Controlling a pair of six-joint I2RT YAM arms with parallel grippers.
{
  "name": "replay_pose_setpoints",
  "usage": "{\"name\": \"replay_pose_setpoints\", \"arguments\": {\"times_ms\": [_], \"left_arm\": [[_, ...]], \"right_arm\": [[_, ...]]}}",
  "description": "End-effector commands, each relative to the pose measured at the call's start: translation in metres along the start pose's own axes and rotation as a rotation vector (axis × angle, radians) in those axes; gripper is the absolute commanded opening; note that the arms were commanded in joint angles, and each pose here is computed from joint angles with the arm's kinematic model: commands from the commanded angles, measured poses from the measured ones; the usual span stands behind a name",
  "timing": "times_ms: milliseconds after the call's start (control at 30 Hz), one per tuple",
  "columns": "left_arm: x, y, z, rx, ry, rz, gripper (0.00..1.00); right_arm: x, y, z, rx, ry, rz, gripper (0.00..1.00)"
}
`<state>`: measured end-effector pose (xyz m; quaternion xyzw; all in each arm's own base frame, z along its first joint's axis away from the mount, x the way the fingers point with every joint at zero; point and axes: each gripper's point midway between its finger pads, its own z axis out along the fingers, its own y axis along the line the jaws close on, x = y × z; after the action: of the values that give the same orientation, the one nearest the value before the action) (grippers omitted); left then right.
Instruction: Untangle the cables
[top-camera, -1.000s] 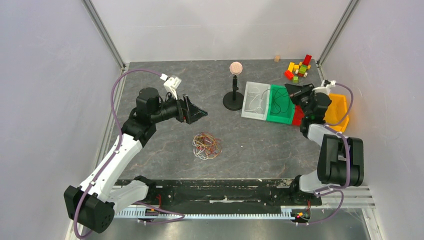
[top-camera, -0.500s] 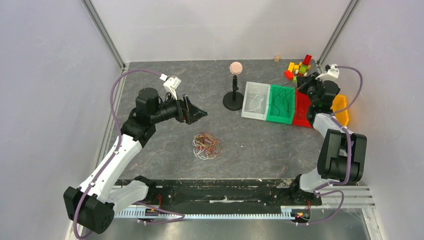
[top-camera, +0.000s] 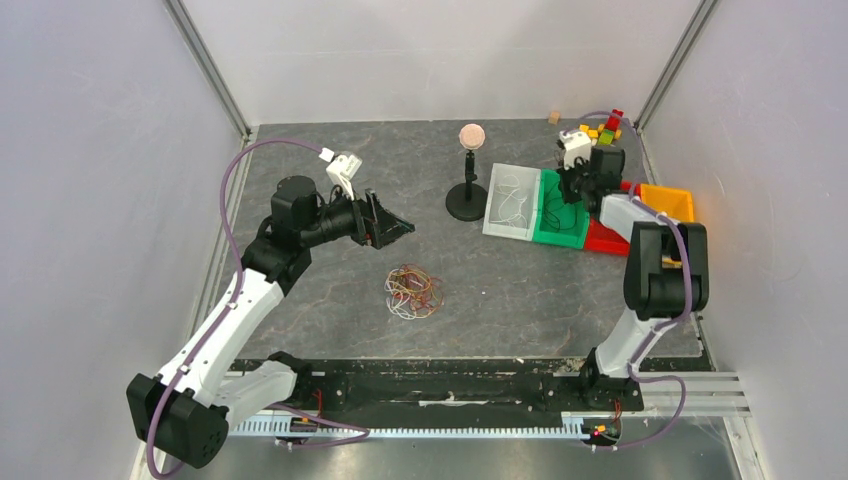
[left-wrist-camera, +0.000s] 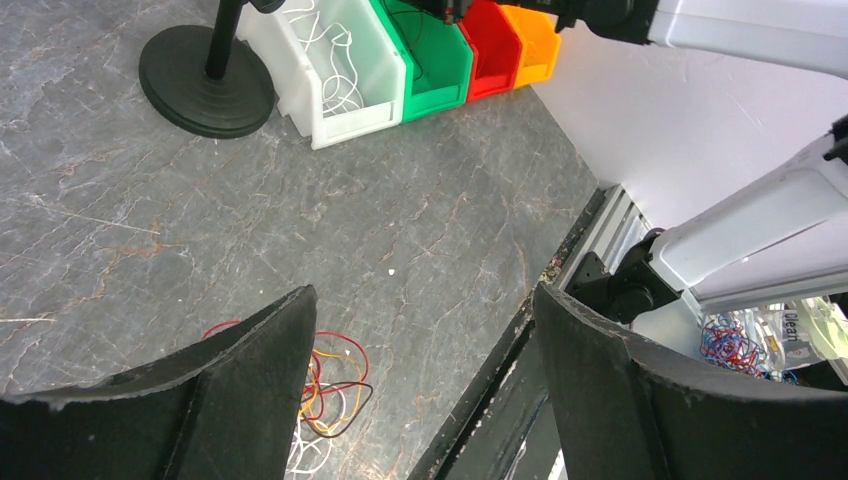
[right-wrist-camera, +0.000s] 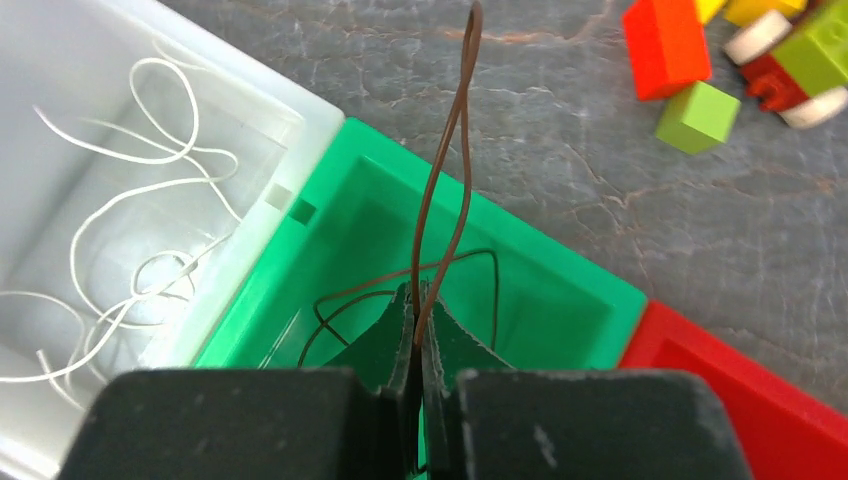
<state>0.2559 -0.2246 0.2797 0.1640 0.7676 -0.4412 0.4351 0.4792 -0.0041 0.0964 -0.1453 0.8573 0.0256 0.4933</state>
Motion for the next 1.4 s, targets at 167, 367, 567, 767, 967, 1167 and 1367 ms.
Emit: {"name": "replay_pose_setpoints", "arguments": {"times_ms": [167, 367, 567, 767, 967, 1167, 1367], "left_arm": [[-0.006, 0.0, -0.004, -0.004, -0.027, 0.038, 0.86], [-0.005, 0.0, -0.006, -0.006, -0.024, 0.046, 0.86], [-0.003, 0.001, -0.007, -0.008, -0.024, 0.044, 0.86], [-0.002, 0.0, -0.008, -0.004, -0.029, 0.045, 0.86], [-0.002, 0.0, -0.008, -0.003, -0.027, 0.047, 0.86], [0.0, 0.001, -0.005, 0.009, -0.019, 0.033, 0.86], [0.001, 0.002, -0.006, 0.005, -0.016, 0.032, 0.86]], "right_arm": [[0.044, 0.007, 0.018, -0.097, 0.341, -0.174, 0.0], [0.065, 0.012, -0.002, -0.139, 0.409, -0.207, 0.0], [0.056, 0.027, -0.022, -0.216, 0.35, -0.225, 0.0], [0.066, 0.029, -0.024, -0.262, 0.423, -0.235, 0.0], [0.077, 0.027, -0.023, -0.273, 0.499, -0.204, 0.0], [0.077, 0.024, -0.012, -0.272, 0.506, -0.197, 0.0], [0.051, 0.018, 0.003, -0.255, 0.46, -0.167, 0.18]]}}
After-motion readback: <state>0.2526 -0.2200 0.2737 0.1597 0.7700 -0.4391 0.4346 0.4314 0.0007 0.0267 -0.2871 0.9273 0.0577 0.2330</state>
